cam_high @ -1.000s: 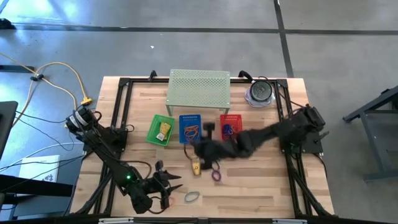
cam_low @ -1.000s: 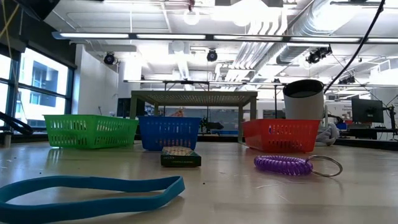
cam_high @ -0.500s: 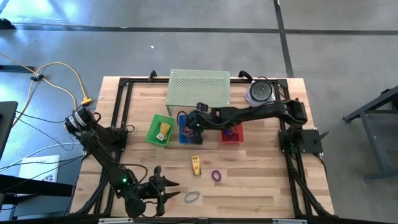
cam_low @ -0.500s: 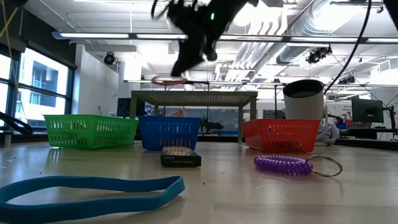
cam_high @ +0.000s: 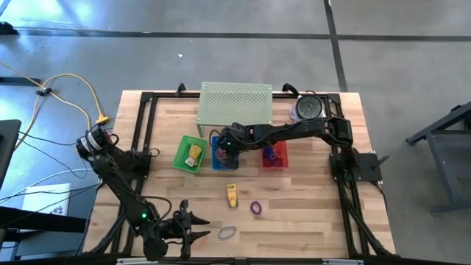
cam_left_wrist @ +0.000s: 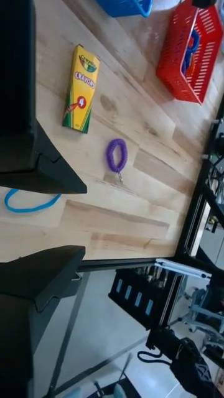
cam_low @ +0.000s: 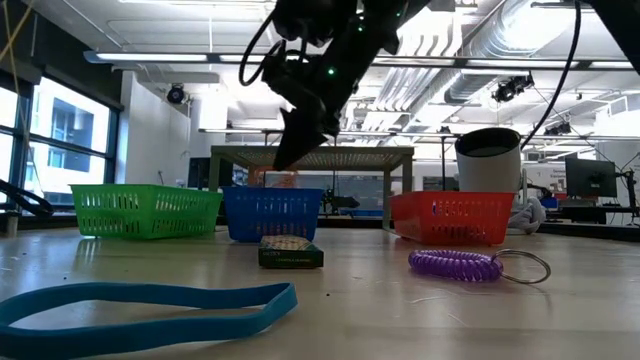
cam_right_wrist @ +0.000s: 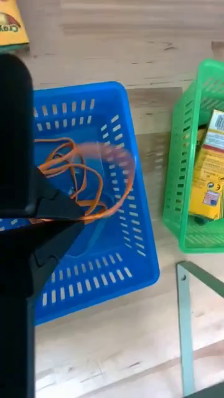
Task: Pick & Place Office Desk Supplies
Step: Put the orange rubber band into the blue bin, then put the purple spring keychain into the red bin
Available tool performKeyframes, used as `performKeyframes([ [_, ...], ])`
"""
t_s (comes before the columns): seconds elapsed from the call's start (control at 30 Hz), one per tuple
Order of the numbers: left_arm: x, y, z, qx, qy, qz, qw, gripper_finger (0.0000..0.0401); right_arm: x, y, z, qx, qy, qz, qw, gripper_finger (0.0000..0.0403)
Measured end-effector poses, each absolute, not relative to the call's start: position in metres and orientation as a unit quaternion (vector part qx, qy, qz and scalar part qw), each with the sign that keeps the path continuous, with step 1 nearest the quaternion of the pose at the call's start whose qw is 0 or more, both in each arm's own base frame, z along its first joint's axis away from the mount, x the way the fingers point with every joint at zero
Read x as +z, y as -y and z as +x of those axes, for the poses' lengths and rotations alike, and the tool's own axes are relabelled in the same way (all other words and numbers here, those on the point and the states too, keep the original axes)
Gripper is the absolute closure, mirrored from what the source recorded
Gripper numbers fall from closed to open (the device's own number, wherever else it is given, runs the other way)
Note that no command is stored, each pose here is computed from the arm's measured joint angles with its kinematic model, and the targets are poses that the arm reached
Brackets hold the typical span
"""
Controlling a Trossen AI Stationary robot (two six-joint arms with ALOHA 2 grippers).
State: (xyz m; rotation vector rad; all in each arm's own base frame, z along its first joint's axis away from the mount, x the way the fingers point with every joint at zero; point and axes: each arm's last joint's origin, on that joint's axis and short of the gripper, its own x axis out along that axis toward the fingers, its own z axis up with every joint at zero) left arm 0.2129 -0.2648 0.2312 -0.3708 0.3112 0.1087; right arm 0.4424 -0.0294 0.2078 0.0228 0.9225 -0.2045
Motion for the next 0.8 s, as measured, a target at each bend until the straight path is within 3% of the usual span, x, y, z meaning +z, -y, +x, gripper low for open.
performKeyframes([
  [0.17, 0.231, 0.265, 0.213, 0.054, -0.154, -0.184, 0.969, 0.0261, 0.208, 0.034, 0.442, -0.109, -0.442, 0.024, 0.89, 0.0365],
  [0.4, 0.231, 0.265, 0.213, 0.054, -0.154, -0.184, 0.969, 0.0261, 0.21, 0.037, 0.441, -0.13, -0.442, 0.029, 0.887, 0.0243],
  [0.53, 0.231, 0.265, 0.213, 0.049, -0.16, -0.18, 0.969, 0.0261, 0.23, 0.028, 0.428, -0.13, -0.477, 0.015, 0.869, 0.0191],
  [0.67, 0.229, 0.266, 0.212, 0.025, -0.179, -0.179, 0.967, 0.0261, 0.262, 0.004, 0.406, -0.106, -0.52, 0.056, 0.846, 0.0174],
  [0.8, 0.227, 0.266, 0.212, 0.014, -0.195, -0.172, 0.966, 0.0261, 0.279, -0.024, 0.383, -0.064, -0.567, 0.16, 0.805, 0.0175],
])
